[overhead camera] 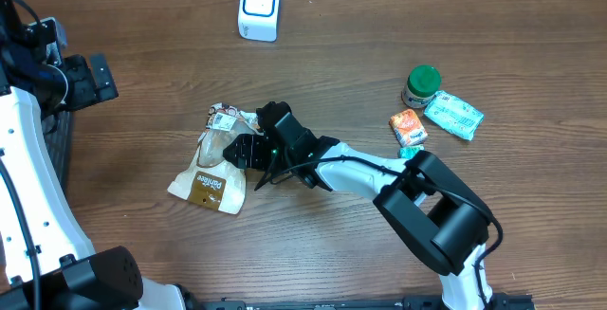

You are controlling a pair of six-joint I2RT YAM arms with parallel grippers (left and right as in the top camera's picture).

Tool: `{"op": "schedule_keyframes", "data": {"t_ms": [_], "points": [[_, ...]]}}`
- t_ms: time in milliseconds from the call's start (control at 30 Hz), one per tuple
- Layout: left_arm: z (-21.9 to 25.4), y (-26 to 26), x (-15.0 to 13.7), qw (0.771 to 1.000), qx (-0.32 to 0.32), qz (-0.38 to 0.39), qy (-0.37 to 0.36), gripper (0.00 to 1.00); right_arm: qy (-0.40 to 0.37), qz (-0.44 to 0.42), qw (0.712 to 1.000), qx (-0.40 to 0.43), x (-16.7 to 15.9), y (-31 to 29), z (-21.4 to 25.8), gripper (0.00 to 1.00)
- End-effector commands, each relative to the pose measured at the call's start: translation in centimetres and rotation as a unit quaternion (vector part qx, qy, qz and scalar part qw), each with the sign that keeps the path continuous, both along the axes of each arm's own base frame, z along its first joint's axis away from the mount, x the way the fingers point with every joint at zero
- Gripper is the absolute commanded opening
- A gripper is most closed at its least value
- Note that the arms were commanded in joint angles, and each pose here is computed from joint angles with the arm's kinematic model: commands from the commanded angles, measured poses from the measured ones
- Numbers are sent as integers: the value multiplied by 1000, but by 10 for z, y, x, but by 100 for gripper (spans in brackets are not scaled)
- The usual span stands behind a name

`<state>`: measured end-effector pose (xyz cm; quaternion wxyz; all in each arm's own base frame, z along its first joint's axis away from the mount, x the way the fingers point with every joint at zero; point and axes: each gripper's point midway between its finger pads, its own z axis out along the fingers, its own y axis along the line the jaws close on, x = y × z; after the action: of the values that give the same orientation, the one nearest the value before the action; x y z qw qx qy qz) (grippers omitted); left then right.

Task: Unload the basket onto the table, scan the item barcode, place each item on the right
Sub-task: 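Move the right gripper to the clear snack bag, then grasp the snack bag's top edge with the right gripper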

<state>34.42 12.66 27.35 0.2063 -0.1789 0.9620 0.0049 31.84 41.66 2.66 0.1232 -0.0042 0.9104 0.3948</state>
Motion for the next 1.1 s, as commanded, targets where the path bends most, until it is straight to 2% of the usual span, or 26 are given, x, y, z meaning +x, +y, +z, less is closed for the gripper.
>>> {"op": "schedule_keyframes", "data": {"t_ms": [0, 333, 400, 567, 767, 933, 1067], "points": [[5, -2, 1, 1000, 3, -10, -7, 100, -1, -16, 1000, -11, 4, 0, -15, 67], [5, -2, 1, 1000, 3, -10, -7, 100, -27, -43, 998, -40, 12, -3, -35, 65], [5, -2, 1, 1000, 3, -10, -7, 100, -35, -38, 998, -42, 10, -1, -34, 59], [5, -2, 1, 1000, 3, -11, -7, 100, -33, -23, 999, -37, 7, 1, -33, 30], [5, -2, 1, 1000, 3, -10, -7, 100, 4, 19, 1000, 14, 8, -2, -18, 7], [5, -2, 1, 1000, 3, -10, -7, 100, 13, 53, 997, 63, 20, -15, 7, 4], [5, -2, 1, 1000, 3, -10, -7, 100, 12, 74, 997, 33, 32, -43, 14, 4]]}}
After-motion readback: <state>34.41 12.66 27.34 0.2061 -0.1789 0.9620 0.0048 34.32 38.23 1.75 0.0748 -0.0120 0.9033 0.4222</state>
